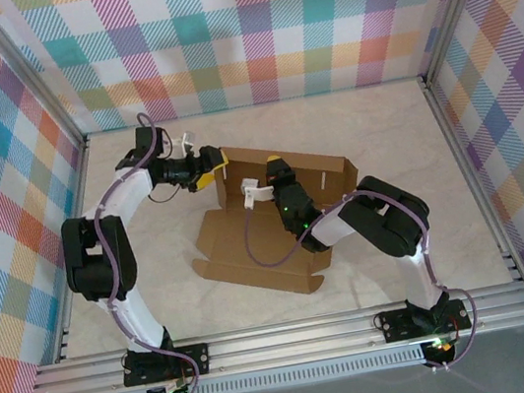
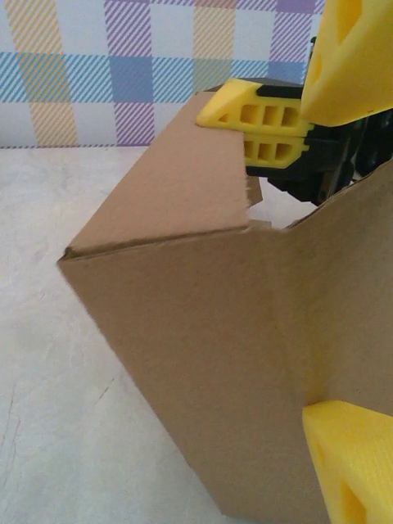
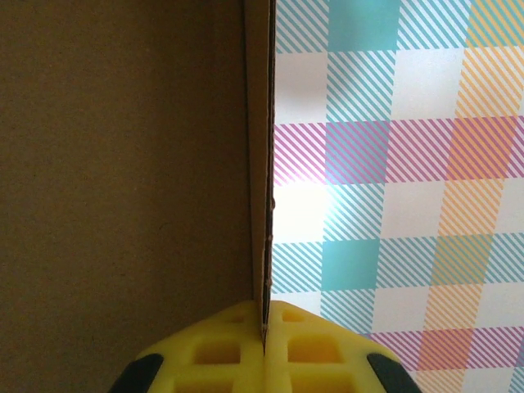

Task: Fold the paper box

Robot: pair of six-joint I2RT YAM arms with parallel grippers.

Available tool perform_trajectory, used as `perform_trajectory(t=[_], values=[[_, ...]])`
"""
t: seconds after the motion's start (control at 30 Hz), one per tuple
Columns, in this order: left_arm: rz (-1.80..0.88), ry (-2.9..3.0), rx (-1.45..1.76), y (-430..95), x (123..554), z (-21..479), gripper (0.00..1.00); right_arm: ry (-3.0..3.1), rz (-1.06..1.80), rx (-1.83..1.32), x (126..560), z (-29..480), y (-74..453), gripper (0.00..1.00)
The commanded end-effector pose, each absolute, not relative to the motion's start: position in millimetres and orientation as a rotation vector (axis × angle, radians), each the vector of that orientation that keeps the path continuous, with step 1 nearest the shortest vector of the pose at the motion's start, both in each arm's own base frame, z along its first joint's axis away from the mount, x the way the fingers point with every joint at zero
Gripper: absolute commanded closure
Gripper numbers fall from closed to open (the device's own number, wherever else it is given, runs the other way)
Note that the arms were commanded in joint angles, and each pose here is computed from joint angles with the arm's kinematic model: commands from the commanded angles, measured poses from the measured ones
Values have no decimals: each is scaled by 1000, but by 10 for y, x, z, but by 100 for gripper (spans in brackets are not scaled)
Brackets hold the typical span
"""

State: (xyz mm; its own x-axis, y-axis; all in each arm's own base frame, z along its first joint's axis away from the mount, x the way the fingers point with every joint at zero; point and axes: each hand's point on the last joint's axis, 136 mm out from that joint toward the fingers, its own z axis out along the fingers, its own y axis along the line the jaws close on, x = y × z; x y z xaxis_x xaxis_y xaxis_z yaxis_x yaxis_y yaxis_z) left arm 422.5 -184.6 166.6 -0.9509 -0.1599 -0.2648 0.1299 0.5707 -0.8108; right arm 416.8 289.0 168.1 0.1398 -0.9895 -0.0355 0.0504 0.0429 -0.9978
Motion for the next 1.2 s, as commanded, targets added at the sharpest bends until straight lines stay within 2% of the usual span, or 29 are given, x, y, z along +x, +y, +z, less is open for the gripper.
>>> perform_trajectory(t=[0.0,0.17,0.4,0.63,0.73,1.17], values=[[-1294,2417,171,-1953,4146,1752,12,1092,-1101,-1176,4203,1717,2907,100],[-1117,2268,294,-1881,4306,1660,13,1105,-1084,-1177,4174,1711,2879,100],[-1024,2172,438,-1860,4250,1609,13,1088,-1099,-1190,4149,1704,2863,100],[-1005,2033,511,-1871,4180,1725,3,1057,-1124,-1200,4132,1592,2862,100],[-991,2005,503,-1827,4222,1755,2,1055,-1122,-1190,4123,1644,2850,100],[-887,1864,414,-1167,4323,2073,0,1066,-1119,-1201,4097,1666,2808,100]])
